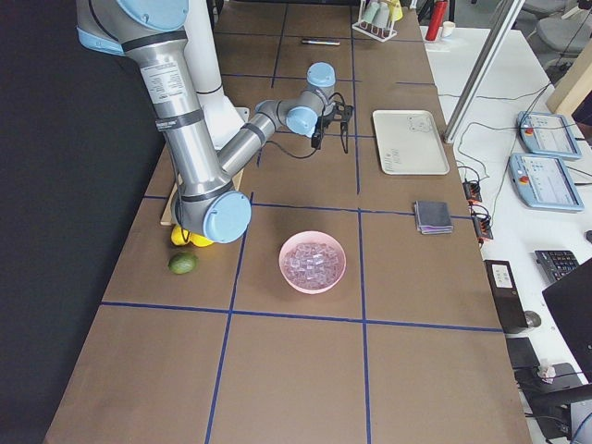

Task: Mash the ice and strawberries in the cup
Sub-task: 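Move the right gripper back over the pink bowl of ice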

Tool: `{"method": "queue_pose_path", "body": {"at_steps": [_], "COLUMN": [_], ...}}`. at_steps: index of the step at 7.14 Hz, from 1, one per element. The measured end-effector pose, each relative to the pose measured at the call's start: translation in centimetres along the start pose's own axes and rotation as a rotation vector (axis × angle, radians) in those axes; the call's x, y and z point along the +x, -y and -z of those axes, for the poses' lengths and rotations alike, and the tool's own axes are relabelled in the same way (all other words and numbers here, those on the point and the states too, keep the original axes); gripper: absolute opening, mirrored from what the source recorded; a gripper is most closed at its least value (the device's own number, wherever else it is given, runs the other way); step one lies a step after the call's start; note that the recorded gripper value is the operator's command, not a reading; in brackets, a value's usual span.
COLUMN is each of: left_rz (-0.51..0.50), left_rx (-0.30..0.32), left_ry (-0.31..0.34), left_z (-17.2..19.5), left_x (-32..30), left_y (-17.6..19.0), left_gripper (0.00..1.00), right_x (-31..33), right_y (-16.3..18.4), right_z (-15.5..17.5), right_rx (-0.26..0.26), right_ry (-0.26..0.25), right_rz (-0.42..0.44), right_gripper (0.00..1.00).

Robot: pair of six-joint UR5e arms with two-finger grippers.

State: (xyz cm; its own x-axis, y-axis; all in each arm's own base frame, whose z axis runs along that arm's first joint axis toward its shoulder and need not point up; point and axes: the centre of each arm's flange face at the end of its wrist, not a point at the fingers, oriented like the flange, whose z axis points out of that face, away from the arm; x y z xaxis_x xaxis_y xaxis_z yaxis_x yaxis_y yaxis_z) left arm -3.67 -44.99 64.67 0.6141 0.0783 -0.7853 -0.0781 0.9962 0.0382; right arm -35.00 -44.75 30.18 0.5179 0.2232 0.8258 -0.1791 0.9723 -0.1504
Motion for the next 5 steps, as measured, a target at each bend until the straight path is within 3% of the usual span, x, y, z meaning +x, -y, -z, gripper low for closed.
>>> {"method": "queue_pose_path", "body": {"at_steps": [5], "left_rz": [0.003], "left_rx": [0.0], "left_ry": [-0.029], "left_z": [0.0], "left_x": [0.3], "left_y": [-0.9], "left_gripper": [1.0], "right_x": [23.3], "right_y": [6.2], "right_z": [5.0], "right_rx": [0.009], "right_ry": [-0.2], "right_rz": [0.383], "right_gripper": [1.0]}}
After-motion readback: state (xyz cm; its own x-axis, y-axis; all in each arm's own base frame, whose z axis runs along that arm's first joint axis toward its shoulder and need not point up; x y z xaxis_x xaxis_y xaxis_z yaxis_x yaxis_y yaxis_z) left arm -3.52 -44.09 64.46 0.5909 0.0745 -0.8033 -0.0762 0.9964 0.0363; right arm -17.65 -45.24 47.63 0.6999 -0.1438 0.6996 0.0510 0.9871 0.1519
